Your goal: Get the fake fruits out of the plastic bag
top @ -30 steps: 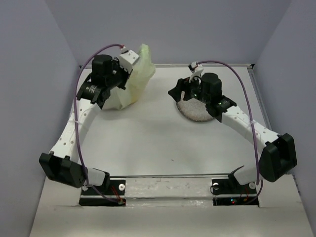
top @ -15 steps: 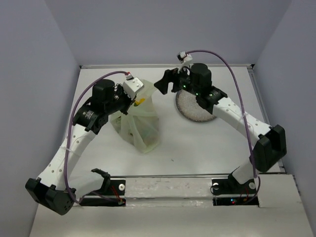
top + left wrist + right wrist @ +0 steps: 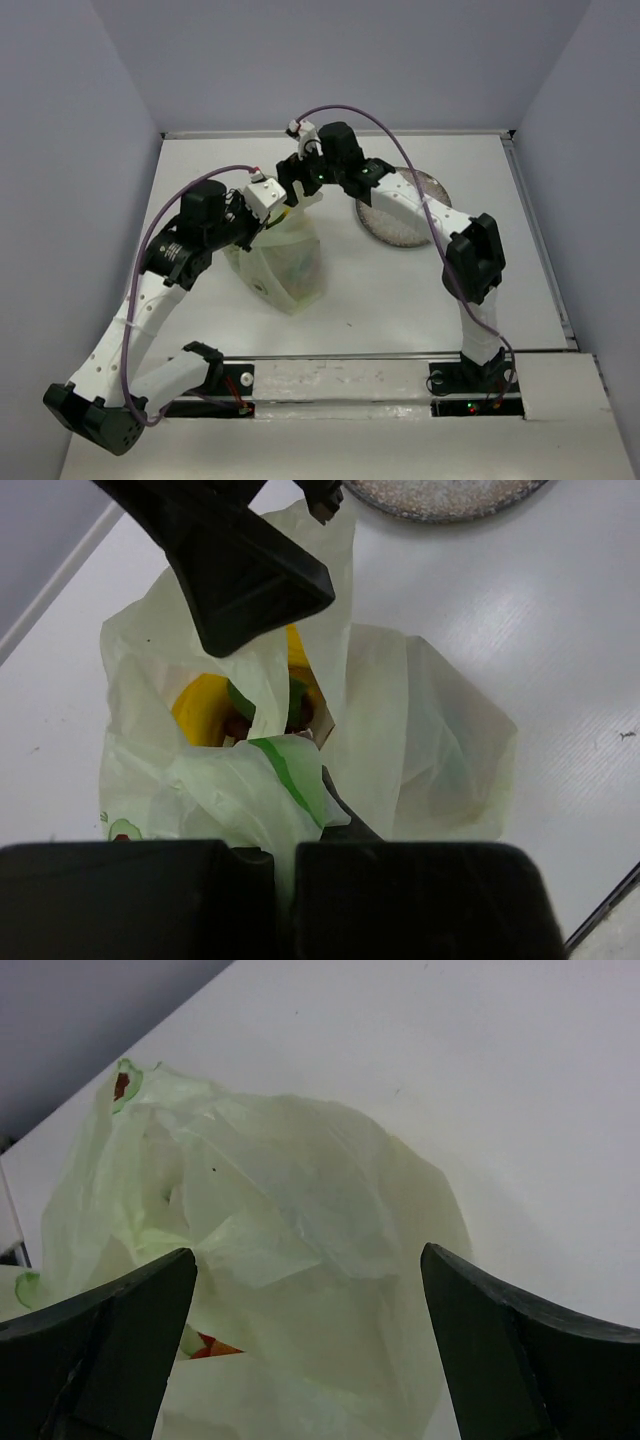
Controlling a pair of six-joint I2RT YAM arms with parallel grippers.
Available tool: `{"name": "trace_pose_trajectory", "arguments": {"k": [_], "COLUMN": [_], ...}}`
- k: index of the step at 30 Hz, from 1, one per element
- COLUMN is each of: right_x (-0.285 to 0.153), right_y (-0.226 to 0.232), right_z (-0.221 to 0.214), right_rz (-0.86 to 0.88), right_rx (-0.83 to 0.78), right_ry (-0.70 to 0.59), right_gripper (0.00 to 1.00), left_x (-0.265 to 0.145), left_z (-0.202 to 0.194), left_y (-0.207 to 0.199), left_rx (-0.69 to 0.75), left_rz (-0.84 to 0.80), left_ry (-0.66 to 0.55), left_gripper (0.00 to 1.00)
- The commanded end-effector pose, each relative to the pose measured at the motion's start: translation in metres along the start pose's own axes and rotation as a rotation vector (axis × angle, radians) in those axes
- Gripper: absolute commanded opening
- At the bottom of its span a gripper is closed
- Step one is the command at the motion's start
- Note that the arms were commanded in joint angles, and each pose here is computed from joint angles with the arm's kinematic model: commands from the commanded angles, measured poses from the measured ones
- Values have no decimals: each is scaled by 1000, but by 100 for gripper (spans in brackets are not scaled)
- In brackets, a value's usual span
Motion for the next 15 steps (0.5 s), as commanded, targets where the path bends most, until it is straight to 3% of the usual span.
{"name": "trace_pose_trajectory", "arguments": {"k": [1, 4, 7, 8, 9, 10, 15], "right_x": [-1, 26, 51, 54, 55, 52, 10], "right_y": [7, 3, -5, -7, -13, -14, -13], "right_z": [1, -5, -10, -9, -4, 2, 23], "right_rz": [30, 57, 22, -9, -115, -162, -423], "right_rx": [-92, -36, 25, 43, 71, 79, 133], "right_ry": [31, 54, 49, 33, -19, -57, -257], "right_gripper": [100, 100, 61, 26, 6, 1, 1], "left_x": [-5, -6, -11, -13, -15, -16, -26], "left_z": [-9, -15, -15, -15, -16, -17, -28], "left_y": [-10, -11, -11, -9, -9, -7, 22], "left_rx": [44, 61, 68, 66, 69, 69, 58], "left_rz": [-53, -56, -35, -13, 4, 32, 335], "left_ry": [11, 41, 43, 50, 51, 61, 182], "left_gripper": [0, 0, 0, 0, 0, 0, 0]}}
Point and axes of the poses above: each gripper's point midway between its finger pads, its own x axis out along the fingers, its own y axis along the line the jaws close on, z = x × y, the point moved 10 cm from there along -x, back along the fingers, and after that the axes turned 14 degrees about x, right-handed, at the moved point
